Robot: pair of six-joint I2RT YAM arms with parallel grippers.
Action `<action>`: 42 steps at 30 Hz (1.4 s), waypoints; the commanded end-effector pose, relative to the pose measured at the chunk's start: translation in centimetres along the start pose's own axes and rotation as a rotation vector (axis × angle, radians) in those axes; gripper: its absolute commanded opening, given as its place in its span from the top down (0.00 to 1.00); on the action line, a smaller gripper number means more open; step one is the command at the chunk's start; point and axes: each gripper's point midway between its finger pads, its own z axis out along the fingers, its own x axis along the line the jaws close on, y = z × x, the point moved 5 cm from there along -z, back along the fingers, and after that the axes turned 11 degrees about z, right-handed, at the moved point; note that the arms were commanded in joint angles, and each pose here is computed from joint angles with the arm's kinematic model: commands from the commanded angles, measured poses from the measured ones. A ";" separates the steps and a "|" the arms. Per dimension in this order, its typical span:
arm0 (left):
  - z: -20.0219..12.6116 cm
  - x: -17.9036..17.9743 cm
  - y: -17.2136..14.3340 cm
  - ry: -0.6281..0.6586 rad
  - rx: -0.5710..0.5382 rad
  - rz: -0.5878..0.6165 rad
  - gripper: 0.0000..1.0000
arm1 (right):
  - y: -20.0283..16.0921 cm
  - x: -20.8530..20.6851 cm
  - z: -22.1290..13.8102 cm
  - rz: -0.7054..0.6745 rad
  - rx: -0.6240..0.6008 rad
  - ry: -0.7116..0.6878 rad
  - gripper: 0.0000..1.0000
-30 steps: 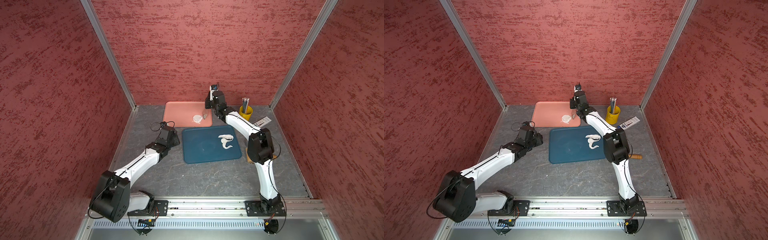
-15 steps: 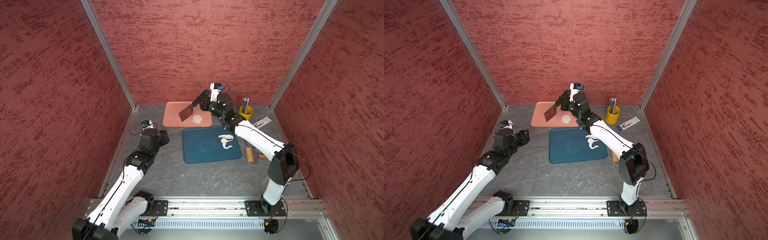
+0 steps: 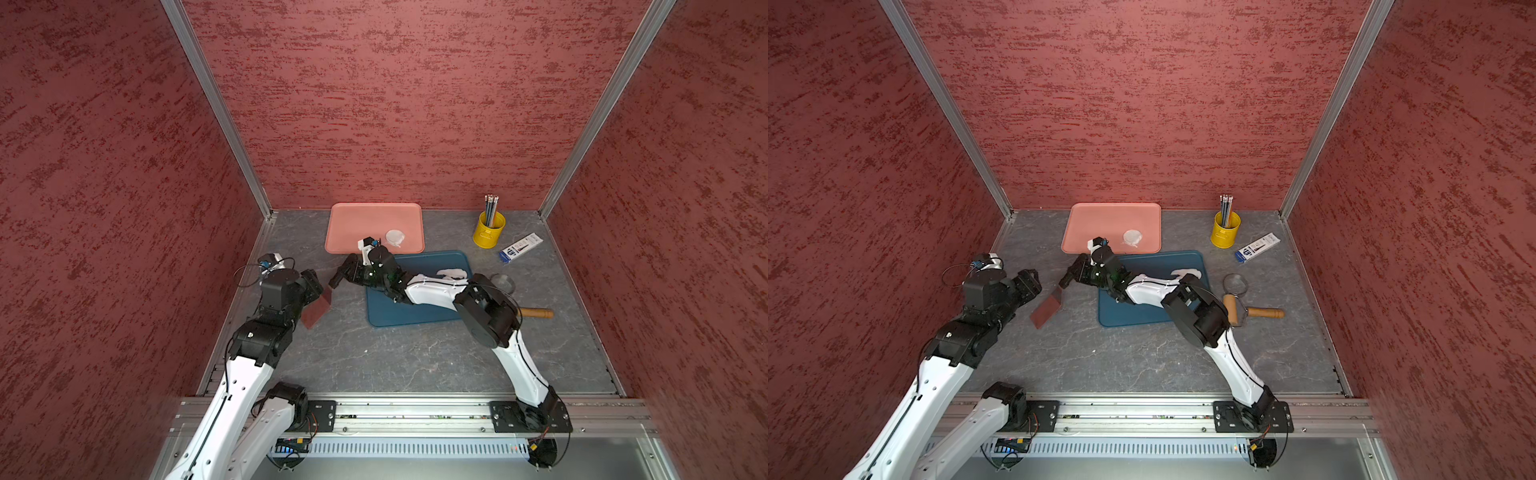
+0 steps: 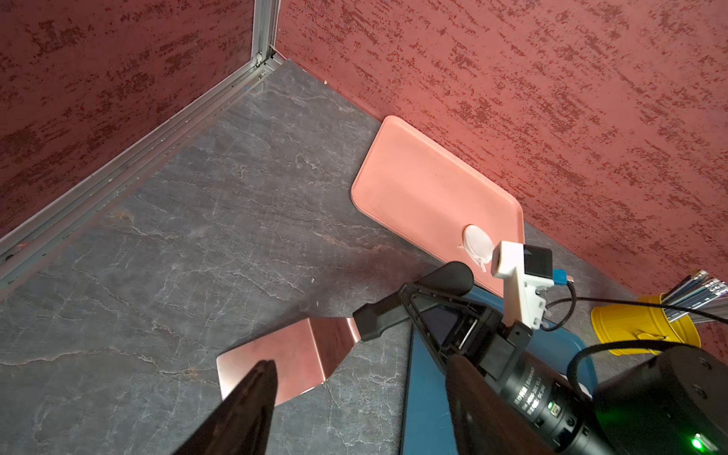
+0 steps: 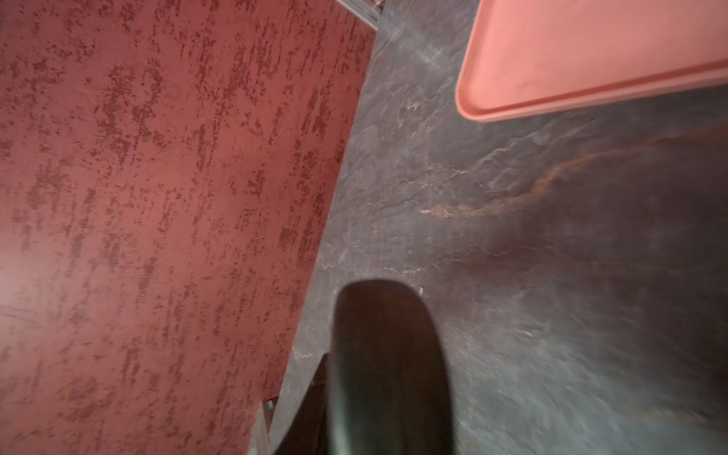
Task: Roll out the dumpling wrappers from the dough
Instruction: Place the spatula at the center of the board, then reset both arms
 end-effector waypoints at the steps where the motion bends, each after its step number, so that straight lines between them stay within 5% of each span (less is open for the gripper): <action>1: 0.6 0.2 0.3 0.011 -0.034 -0.018 0.26 | 0.3 0.3 1.5 -0.045 0.010 0.002 0.98; 4: 1.6 0.1 -0.1 0.012 -0.034 -0.024 0.25 | -0.1 -2.1 2.8 -0.063 0.034 -0.069 0.80; 8: 2.8 0.6 -0.3 0.057 -0.047 -0.016 0.23 | 0.4 -2.9 2.1 -0.108 0.000 -0.143 0.39; 13: 3.8 1.5 0.0 0.114 -0.081 -0.008 0.13 | 3.2 -2.9 -0.2 -0.181 -0.102 -0.299 0.02; 16: 4.3 2.2 0.5 0.165 -0.119 0.010 0.01 | 5.4 -1.8 -2.9 -0.226 -0.166 -0.376 0.02; 22: 7.7 3.5 0.3 0.249 -0.189 0.170 0.00 | 8.7 3.2 -14.0 -0.394 -0.361 -0.453 0.02; 26: 11.1 2.8 -0.1 0.217 -0.222 0.324 0.00 | 11.4 1.0 -25.4 -0.501 -0.603 -0.834 0.02; 31: 13.9 1.6 -0.6 0.091 -0.294 0.399 0.00 | 12.6 -6.8 -38.3 -0.571 -0.885 -1.249 0.02; 34: 14.5 1.2 -0.6 0.045 -0.304 0.442 0.00 | 12.7 -11.5 -42.2 -0.463 -0.936 -1.293 0.02; 42: 14.5 2.8 -4.0 -0.041 -0.354 0.420 0.00 | 14.3 -16.3 -47.0 -0.424 -1.034 -1.187 0.02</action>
